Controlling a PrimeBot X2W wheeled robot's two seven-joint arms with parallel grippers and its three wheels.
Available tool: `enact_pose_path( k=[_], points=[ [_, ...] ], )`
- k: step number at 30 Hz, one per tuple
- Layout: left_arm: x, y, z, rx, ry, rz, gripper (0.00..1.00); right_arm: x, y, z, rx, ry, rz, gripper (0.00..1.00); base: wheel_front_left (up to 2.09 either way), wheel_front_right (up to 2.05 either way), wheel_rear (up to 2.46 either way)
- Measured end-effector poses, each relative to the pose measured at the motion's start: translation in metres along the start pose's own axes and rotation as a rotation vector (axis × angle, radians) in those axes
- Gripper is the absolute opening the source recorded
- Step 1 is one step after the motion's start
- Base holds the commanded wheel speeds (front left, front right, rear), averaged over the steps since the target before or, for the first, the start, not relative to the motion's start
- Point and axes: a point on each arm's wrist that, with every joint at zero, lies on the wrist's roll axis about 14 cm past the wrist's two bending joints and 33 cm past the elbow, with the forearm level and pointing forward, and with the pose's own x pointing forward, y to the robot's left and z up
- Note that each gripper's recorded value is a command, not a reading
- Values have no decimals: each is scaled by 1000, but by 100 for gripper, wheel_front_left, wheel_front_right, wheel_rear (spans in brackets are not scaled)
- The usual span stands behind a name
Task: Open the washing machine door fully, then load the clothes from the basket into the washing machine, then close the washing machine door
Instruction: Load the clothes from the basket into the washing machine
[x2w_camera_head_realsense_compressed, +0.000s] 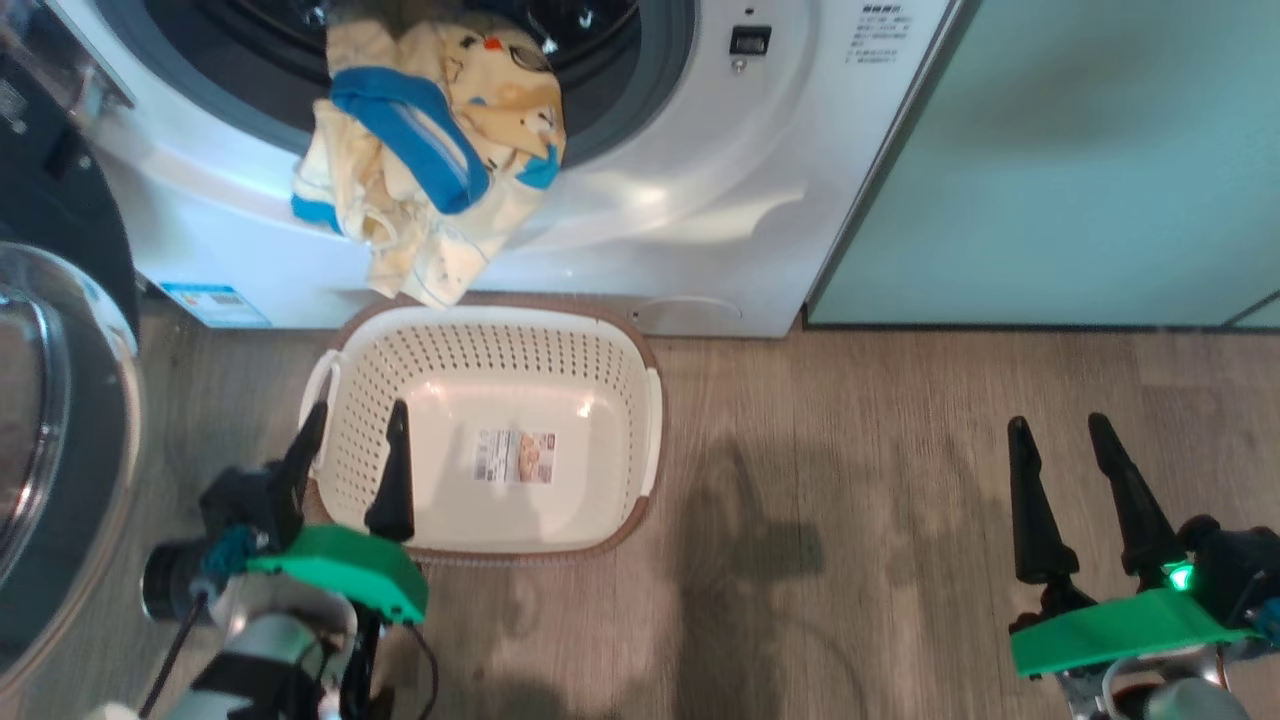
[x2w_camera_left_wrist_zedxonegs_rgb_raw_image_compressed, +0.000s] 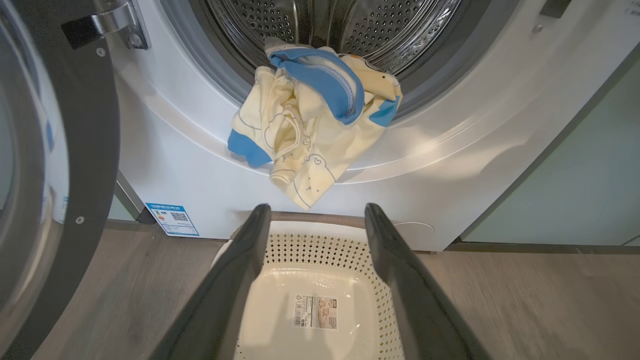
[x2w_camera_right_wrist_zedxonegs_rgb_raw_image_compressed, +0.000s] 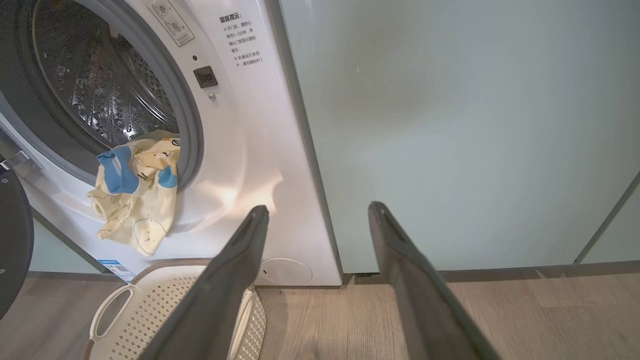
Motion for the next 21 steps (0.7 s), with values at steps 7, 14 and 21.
enact_pose_path(
  k=[7,14,21],
  points=[
    [47,-3,-18,13,32,-27,100,15,-8,-14,0,37,-18,100,0,0,0],
    [104,0,-42,37,82,-34,100,36,-17,-25,-7,57,-30,100,0,0,0],
    [145,6,-68,73,132,-35,100,40,-32,-35,-12,85,-71,100,0,0,0]
  ],
)
